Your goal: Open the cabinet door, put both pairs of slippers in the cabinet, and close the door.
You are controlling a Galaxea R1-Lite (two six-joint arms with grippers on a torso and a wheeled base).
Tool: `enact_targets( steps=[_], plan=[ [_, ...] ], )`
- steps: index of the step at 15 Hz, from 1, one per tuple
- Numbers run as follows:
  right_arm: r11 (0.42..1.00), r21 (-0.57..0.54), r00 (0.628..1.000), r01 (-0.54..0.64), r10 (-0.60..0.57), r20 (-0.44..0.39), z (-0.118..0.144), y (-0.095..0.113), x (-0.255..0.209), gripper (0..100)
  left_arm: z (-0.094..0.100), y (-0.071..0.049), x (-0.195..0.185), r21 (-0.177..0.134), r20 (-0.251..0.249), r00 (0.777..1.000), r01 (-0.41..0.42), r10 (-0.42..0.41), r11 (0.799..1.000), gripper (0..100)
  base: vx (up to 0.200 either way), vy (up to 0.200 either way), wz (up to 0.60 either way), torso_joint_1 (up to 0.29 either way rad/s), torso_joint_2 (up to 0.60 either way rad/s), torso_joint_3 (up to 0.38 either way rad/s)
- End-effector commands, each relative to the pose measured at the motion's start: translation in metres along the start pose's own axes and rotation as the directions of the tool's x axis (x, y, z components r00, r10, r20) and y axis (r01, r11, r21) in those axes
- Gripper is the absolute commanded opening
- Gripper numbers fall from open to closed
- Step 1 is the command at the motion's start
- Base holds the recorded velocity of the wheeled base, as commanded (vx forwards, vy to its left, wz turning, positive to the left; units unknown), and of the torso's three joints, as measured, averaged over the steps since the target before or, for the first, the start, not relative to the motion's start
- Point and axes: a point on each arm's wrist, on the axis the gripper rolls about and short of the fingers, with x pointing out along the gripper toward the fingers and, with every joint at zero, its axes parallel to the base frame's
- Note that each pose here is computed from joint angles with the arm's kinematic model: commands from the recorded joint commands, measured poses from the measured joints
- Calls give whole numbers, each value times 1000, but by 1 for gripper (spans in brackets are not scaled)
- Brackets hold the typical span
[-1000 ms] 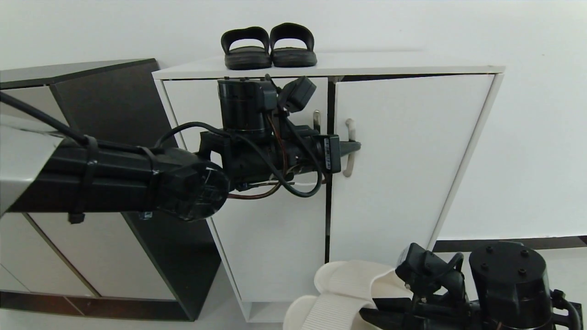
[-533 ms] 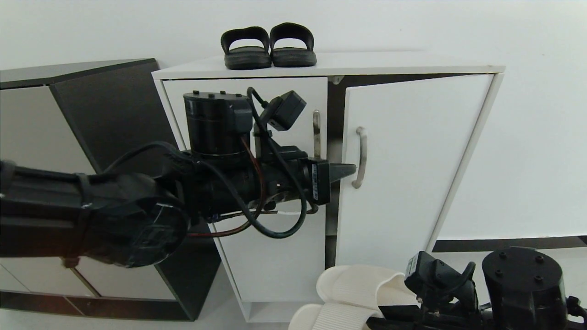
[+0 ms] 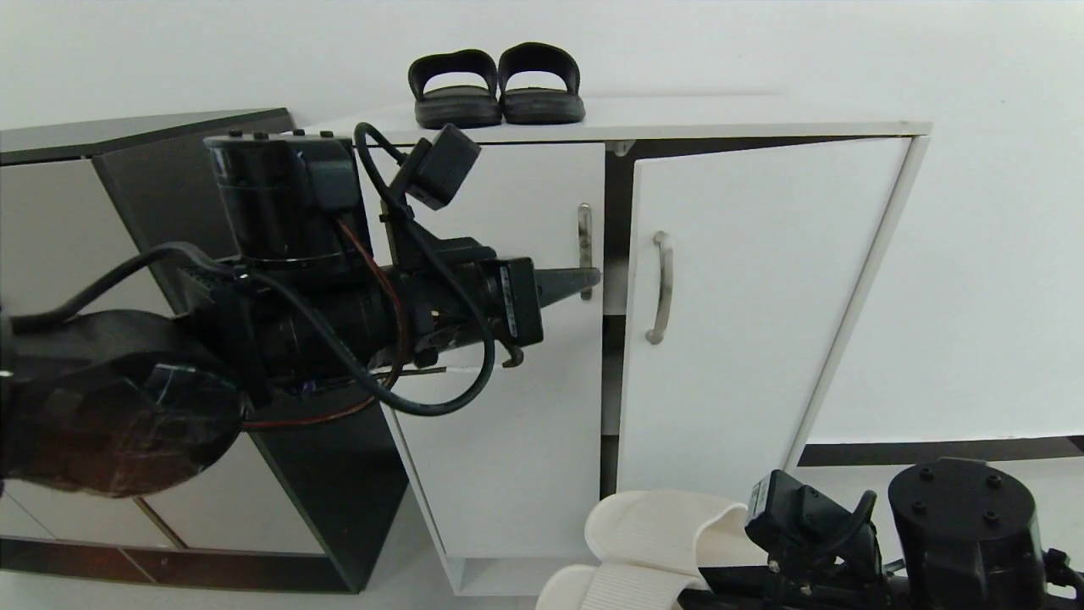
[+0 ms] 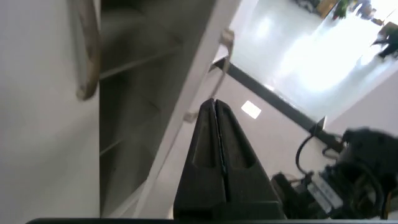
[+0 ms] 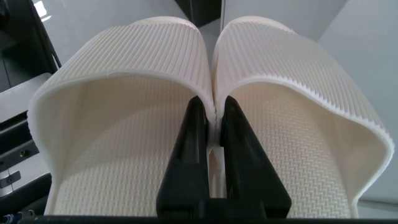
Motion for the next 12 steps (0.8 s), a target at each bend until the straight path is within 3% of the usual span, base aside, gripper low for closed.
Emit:
enact_targets(
  steps=[1, 3, 7, 12],
  plan=[
    [1000, -3, 1000, 0, 0, -6, -1, 0, 0, 0, 5, 16, 22, -49, 11, 1000, -16, 17, 999, 0, 0, 0, 0, 0, 0, 0],
    [1000, -4, 1000, 0, 0, -6, -1, 0, 0, 0, 8, 22, 37, -50, 22, 1000, -11, 12, 999, 0, 0, 0, 0, 0, 0, 0],
    [1000, -6, 1000, -5, 5, -6, -1, 1, 0, 0, 12, 14, 53, -34, 32, 998, 47, -46, 998, 0, 0, 0, 0, 0, 0, 0],
    [1000, -8, 1000, -10, 10, -2, -1, 2, 1, 0, 17, 16, 67, -22, 53, 997, 65, -63, 998, 0, 0, 0, 0, 0, 0, 0]
  ],
)
